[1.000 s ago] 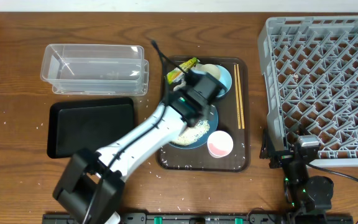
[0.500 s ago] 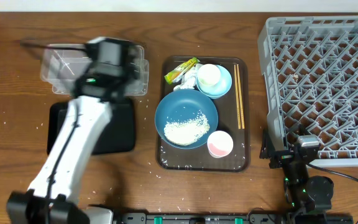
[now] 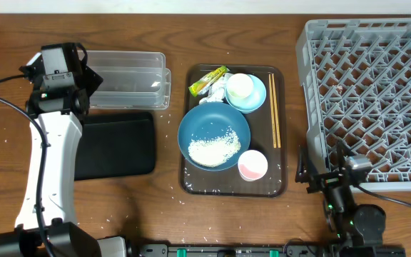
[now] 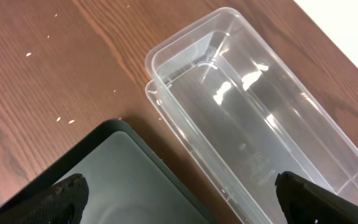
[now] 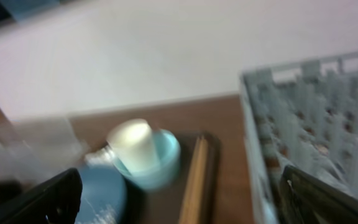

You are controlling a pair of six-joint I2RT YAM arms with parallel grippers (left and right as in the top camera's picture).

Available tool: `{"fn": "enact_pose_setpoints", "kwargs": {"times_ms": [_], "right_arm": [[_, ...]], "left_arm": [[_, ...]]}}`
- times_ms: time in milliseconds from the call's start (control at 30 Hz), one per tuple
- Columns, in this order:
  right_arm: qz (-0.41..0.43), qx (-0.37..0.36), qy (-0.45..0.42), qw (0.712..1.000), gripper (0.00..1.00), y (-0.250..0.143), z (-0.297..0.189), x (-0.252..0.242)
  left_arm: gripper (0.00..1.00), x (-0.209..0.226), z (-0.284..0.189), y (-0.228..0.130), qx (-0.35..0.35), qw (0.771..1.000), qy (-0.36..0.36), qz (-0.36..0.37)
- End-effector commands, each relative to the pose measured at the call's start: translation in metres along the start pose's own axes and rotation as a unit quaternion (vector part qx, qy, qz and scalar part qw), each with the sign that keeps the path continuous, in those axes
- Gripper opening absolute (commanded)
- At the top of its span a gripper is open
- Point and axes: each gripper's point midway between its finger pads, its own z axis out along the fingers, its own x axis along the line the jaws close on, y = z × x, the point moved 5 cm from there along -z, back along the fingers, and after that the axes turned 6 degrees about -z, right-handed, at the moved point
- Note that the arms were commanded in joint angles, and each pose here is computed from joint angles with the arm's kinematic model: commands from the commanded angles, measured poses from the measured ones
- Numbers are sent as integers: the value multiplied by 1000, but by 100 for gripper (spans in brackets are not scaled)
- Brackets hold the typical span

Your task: Sort waste into correct bins and load items into the dishwasher rack

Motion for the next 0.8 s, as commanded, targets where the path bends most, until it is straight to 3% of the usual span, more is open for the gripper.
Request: {"fn": "enact_pose_setpoints", "kwargs": {"times_ms": [0, 233, 367, 533, 767], "right_arm": [[85, -41, 30, 995, 99, 18, -1, 7], [78, -217, 68, 971, 99, 86, -20, 21], [70, -215, 39, 973, 99, 97, -16, 16], [4, -133, 67, 989, 99, 119, 13, 32], [-49, 111, 115, 986, 99, 147, 99, 48]], "left_arm": [[99, 3, 5, -3, 6, 1000, 8, -4], [99, 3, 5, -3, 6, 1000, 8, -4], [99, 3, 5, -3, 6, 1000, 8, -4], [99, 3, 5, -3, 6, 1000, 8, -4], [99, 3, 5, -3, 6, 1000, 8, -4]]}}
